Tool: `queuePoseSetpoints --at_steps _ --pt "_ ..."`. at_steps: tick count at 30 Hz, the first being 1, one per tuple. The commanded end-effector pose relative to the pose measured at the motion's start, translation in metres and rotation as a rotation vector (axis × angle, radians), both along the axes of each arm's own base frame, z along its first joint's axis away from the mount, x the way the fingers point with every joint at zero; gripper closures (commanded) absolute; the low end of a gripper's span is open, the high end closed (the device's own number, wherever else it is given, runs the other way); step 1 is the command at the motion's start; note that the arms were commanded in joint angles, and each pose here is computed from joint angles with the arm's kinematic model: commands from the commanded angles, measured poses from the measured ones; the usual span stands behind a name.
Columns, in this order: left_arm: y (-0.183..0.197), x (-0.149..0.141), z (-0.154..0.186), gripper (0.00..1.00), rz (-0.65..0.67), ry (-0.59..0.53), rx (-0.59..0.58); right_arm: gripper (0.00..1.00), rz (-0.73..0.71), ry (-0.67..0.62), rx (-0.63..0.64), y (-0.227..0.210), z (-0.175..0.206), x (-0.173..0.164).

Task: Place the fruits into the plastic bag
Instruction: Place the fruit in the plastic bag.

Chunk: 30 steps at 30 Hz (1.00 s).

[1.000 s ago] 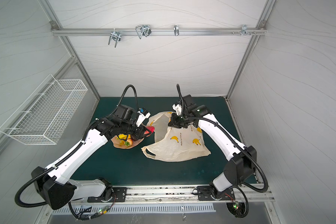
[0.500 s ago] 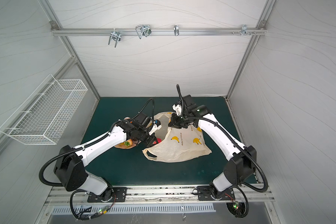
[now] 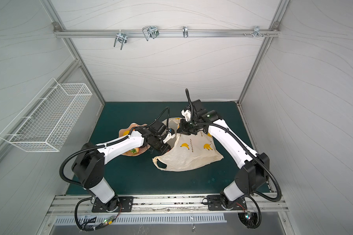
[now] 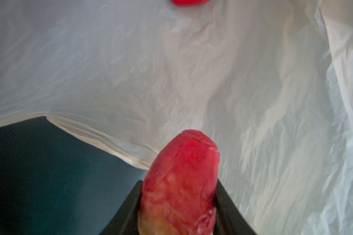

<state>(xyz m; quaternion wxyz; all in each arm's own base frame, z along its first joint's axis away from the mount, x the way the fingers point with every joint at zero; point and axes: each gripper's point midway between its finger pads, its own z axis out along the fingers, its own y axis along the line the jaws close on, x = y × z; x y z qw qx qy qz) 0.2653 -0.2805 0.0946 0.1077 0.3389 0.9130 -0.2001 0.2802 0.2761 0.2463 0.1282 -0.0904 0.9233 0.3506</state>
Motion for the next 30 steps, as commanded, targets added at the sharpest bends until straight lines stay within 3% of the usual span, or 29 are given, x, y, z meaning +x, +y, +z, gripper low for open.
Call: queuePoseSetpoints --at_steps 1,11,20,30 --pt "-0.027 0.017 0.013 0.6 0.012 -0.013 -0.076 1.0 0.003 0.011 0.026 0.006 0.002 0.0" --pt "-0.059 0.035 -0.005 0.61 0.097 0.089 -0.132 1.0 -0.015 0.066 0.105 0.017 -0.005 -0.003" --pt "-0.085 0.034 -0.013 0.59 0.127 0.177 -0.201 1.0 -0.02 0.076 0.141 0.024 -0.011 0.002" --pt "-0.084 0.027 -0.012 0.4 0.144 0.208 -0.219 1.0 -0.011 0.071 0.152 0.027 -0.011 0.004"
